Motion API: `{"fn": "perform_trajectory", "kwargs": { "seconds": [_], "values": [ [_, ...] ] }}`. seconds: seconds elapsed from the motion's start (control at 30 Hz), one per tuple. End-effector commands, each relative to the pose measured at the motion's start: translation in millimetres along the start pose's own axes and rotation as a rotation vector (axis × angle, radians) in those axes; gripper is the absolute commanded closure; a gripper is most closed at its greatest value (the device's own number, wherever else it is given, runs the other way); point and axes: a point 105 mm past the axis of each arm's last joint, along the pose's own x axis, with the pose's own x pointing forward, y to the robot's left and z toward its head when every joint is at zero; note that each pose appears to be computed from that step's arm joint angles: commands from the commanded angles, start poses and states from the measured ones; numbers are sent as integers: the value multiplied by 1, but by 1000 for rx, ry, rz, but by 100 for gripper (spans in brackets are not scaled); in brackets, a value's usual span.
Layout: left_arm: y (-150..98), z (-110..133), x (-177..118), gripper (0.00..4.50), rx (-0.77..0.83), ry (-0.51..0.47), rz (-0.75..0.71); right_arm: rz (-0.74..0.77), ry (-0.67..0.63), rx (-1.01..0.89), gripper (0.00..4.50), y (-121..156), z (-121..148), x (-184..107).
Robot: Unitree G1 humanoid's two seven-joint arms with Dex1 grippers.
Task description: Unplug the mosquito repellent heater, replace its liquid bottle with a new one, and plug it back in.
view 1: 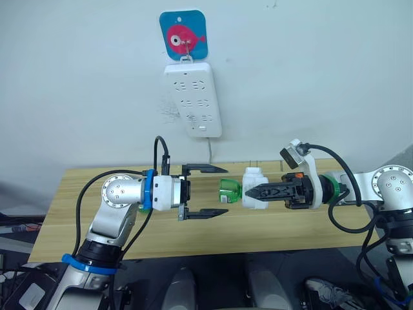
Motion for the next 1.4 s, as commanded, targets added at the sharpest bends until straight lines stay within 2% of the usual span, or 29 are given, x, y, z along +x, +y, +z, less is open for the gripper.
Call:
{"fn": "perform_trajectory", "kwargs": {
  "seconds": [0.03, 0.1, 0.2, 0.27, 0.33, 0.37, 0.47, 0.57, 0.67, 0.87, 0.93, 1.1, 1.2, 1.27, 1.33, 1.4],
  "values": [
    [2, 4, 4, 184, 41, -21, -3, 40, -24, -37, 144, 10, 7, -2],
    [4, 5, 7, 228, 44, -29, 3, 41, -24, -37, 144, 11, 7, -2],
    [6, 5, 5, 228, 44, -8, -12, 42, -22, -37, 144, 11, 6, -1],
    [8, 2, 4, 228, -30, 26, -25, 42, -20, -37, 144, 11, 6, -1],
    [12, -3, 2, 228, -253, 87, -42, 41, -15, -36, 144, 11, 5, -2],
    [15, -5, 0, 228, -433, 109, -40, 41, -13, -36, 144, 11, 5, -2],
    [22, 1, -7, 228, -799, 131, -81, 42, -8, -35, 144, 11, 4, -2],
    [35, 13, -11, 228, -1020, 83, -101, 45, -6, -37, 144, 12, 4, -1],
    [33, 14, -12, 228, -1070, 102, -118, 48, -7, -38, 144, 12, 4, -1],
    [21, 5, -11, 228, -1022, 151, -93, 49, -11, -36, 144, 13, 4, -1],
    [17, 0, -12, 154, -957, 178, -97, 50, -12, -35, 144, 13, 4, -1],
    [3, -5, -20, 3, -819, 219, -136, 48, -11, -33, 144, 13, 4, -1],
    [-11, -13, -28, 0, -771, 267, -167, 47, -11, -32, 144, 13, 4, -1],
    [-7, -21, -26, 0, -651, 269, -111, 47, -11, -33, 144, 13, 4, -1],
    [6, -25, -18, 0, -472, 243, 0, 46, -13, -34, 144, 12, 4, -1],
    [11, -21, -12, 0, -324, 197, 33, 45, -13, -34, 144, 12, 4, -2]
  ]
}}
